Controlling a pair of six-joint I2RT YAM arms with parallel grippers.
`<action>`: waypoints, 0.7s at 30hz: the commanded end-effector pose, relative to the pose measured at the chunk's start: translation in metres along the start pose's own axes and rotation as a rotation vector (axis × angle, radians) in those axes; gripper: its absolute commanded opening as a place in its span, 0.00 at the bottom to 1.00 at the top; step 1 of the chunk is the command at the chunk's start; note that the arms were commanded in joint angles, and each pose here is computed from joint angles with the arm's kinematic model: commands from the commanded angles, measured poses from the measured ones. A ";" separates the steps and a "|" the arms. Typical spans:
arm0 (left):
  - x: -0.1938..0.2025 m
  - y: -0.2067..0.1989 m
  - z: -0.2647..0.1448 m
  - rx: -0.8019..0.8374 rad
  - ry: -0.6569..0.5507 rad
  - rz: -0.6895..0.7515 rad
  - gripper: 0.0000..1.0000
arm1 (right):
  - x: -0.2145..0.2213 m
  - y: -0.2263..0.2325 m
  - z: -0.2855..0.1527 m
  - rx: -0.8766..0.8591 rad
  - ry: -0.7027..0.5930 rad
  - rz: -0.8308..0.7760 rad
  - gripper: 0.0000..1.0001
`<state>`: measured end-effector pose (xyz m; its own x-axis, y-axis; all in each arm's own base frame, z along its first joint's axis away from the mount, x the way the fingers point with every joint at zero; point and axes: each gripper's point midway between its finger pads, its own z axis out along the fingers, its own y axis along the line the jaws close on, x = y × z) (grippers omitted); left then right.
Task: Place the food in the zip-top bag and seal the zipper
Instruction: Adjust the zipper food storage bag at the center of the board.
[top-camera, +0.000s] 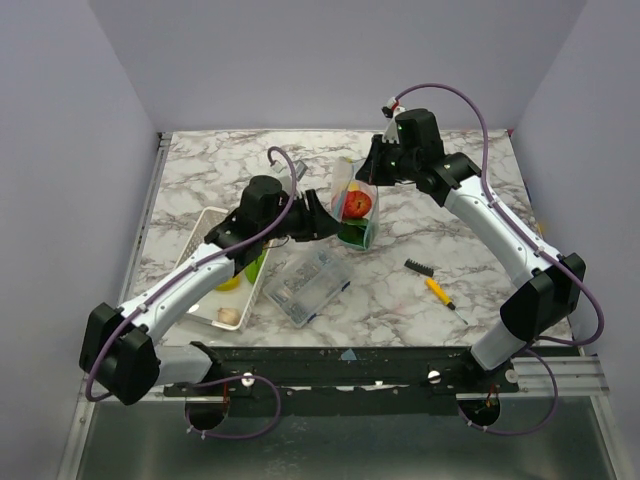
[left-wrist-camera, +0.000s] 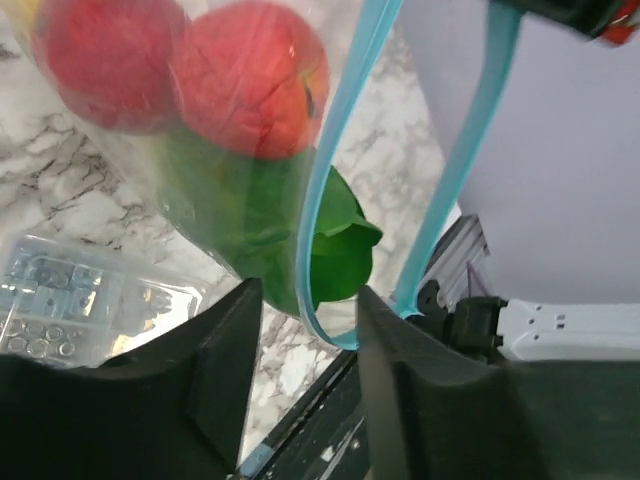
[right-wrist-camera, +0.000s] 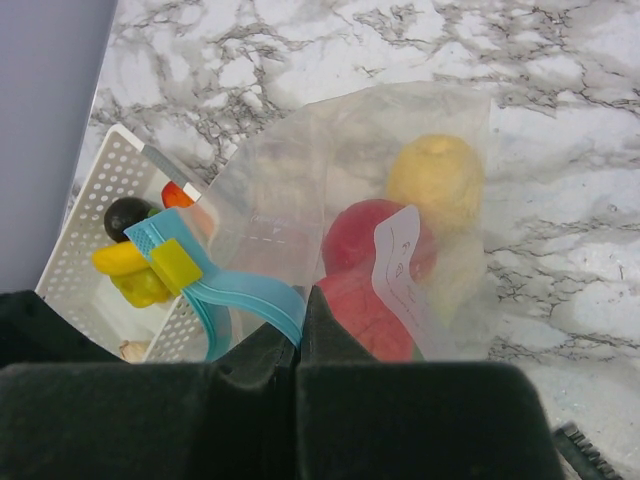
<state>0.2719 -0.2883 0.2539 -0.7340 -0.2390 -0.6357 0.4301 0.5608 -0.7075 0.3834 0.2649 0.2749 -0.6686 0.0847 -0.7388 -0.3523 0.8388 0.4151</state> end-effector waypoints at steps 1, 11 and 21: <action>0.017 -0.022 0.010 0.111 0.102 -0.032 0.35 | -0.023 0.015 -0.015 -0.034 -0.067 -0.012 0.01; -0.018 -0.093 0.020 0.369 0.084 -0.146 0.00 | -0.046 -0.018 -0.015 0.184 -0.042 -0.149 0.09; -0.025 -0.075 0.035 0.308 0.011 -0.275 0.00 | -0.008 -0.031 -0.037 0.266 0.092 -0.171 0.54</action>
<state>0.2700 -0.3501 0.2919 -0.8676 -0.2748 -0.4145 0.3457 0.2661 -0.8998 0.4031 0.2342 0.2907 -0.6447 -0.0518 -0.7627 -0.2967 0.9364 0.1872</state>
